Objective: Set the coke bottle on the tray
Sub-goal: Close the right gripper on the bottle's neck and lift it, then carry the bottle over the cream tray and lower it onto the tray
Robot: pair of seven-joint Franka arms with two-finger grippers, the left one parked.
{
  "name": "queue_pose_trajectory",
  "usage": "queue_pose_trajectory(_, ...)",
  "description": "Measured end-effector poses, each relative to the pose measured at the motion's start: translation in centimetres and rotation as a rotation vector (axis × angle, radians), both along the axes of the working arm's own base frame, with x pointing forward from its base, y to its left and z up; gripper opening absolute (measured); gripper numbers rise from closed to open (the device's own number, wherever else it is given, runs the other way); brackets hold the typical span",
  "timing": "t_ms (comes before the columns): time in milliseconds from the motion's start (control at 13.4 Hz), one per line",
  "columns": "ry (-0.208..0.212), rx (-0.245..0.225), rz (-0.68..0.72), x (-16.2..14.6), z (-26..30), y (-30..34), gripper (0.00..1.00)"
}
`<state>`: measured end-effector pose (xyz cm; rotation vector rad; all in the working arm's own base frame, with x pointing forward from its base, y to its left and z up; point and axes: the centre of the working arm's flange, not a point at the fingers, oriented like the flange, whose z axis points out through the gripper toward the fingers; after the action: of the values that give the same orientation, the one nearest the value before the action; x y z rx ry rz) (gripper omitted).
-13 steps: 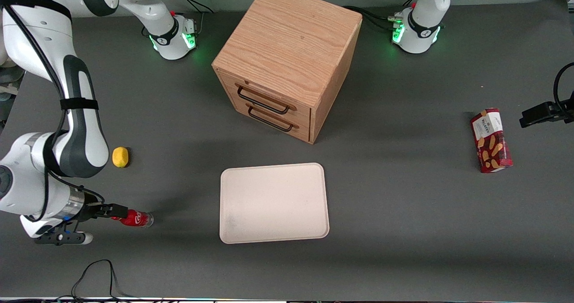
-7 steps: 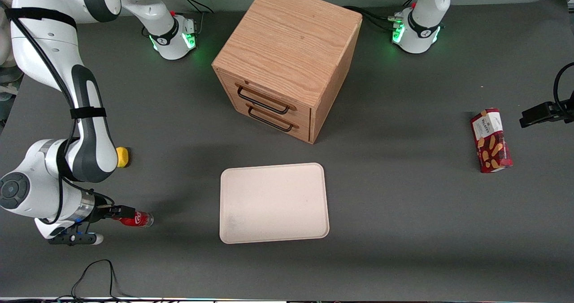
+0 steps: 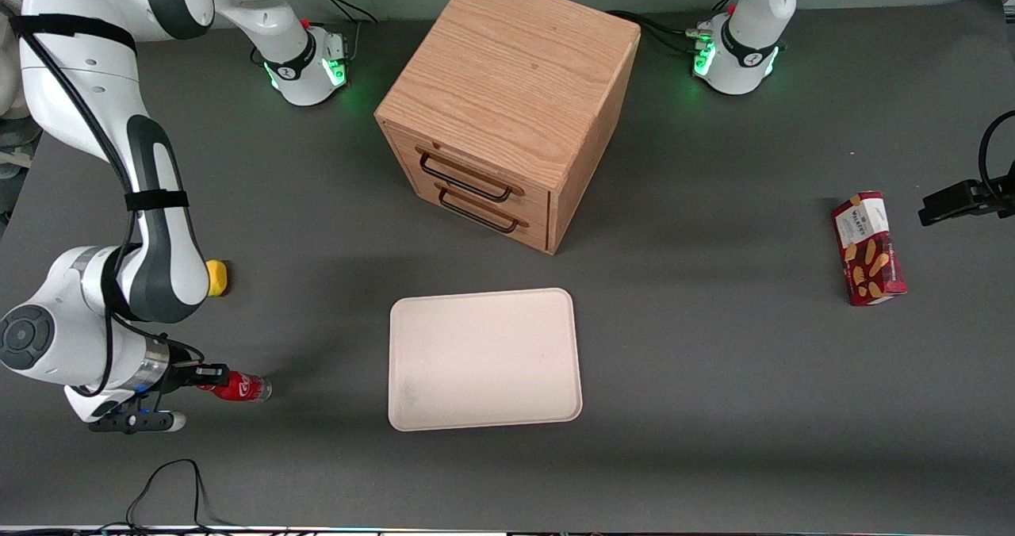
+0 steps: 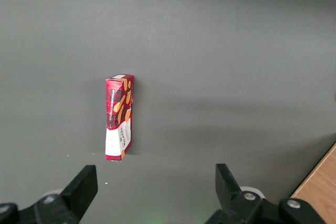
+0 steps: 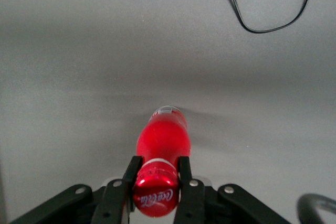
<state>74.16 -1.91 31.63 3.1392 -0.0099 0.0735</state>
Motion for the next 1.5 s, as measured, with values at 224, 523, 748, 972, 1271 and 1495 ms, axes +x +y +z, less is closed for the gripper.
queue_pose_trajectory(224,-0.009,0.000,0.009,0.1,0.2,0.1,0.33)
queue_pose_trajectory(523,-0.032,-0.001,0.026,0.4,3.5,0.9,0.33)
queue_pose_trajectory(748,0.033,-0.016,0.060,-0.2,9.6,2.1,0.33)
queue_pose_trajectory(972,0.082,0.005,0.103,-1.6,16.7,4.8,0.33)
queue_pose_trajectory(1271,0.055,-0.024,0.212,-2.9,22.1,10.8,0.33)
queue_pose_trajectory(1495,0.029,-0.043,0.261,-4.5,22.9,19.1,0.33)
